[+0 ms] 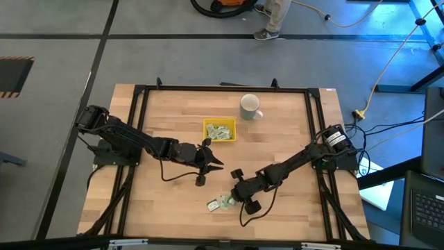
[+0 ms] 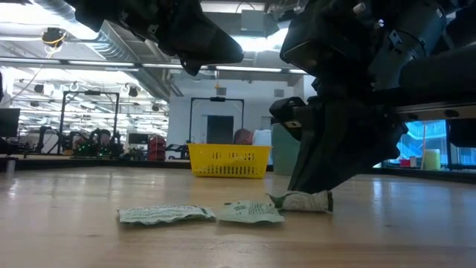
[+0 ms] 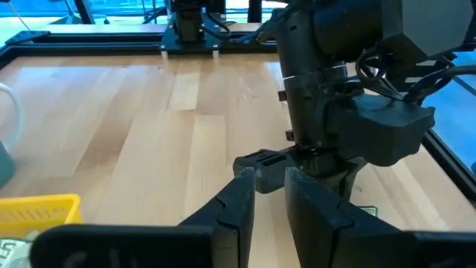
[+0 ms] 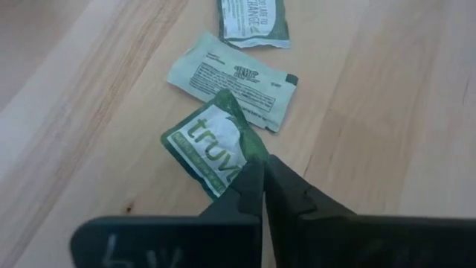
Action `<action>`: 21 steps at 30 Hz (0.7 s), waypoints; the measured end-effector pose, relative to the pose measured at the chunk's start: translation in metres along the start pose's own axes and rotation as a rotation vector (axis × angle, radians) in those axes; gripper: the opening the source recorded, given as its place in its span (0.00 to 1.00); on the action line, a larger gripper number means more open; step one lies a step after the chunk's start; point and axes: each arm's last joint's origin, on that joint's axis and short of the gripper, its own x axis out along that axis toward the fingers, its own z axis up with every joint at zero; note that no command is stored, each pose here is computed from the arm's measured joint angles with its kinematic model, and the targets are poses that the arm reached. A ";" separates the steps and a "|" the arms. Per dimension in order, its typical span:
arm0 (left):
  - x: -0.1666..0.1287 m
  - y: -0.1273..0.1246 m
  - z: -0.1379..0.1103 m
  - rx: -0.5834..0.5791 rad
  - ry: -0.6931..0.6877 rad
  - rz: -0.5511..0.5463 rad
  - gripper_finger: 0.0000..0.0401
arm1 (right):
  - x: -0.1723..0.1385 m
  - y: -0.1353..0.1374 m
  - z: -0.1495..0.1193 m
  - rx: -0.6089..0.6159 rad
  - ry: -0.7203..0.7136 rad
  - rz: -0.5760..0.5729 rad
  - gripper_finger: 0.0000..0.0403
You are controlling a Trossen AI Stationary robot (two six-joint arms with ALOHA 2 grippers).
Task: Pick and place Stevia / Truvia into bins
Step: Put the right truvia tea packet into the yellow bin
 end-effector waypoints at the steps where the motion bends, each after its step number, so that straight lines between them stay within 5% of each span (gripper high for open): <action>1: 0.000 0.000 0.000 0.000 0.000 0.000 0.18 | 0.000 0.000 0.000 0.009 0.001 0.000 0.01; 11: 0.000 0.000 0.000 0.000 0.000 0.000 0.17 | -0.016 -0.002 0.004 -0.021 0.007 -0.013 0.00; 21: 0.000 0.000 0.000 -0.008 0.002 -0.007 0.17 | -0.074 -0.049 0.024 -0.071 -0.046 -0.319 0.00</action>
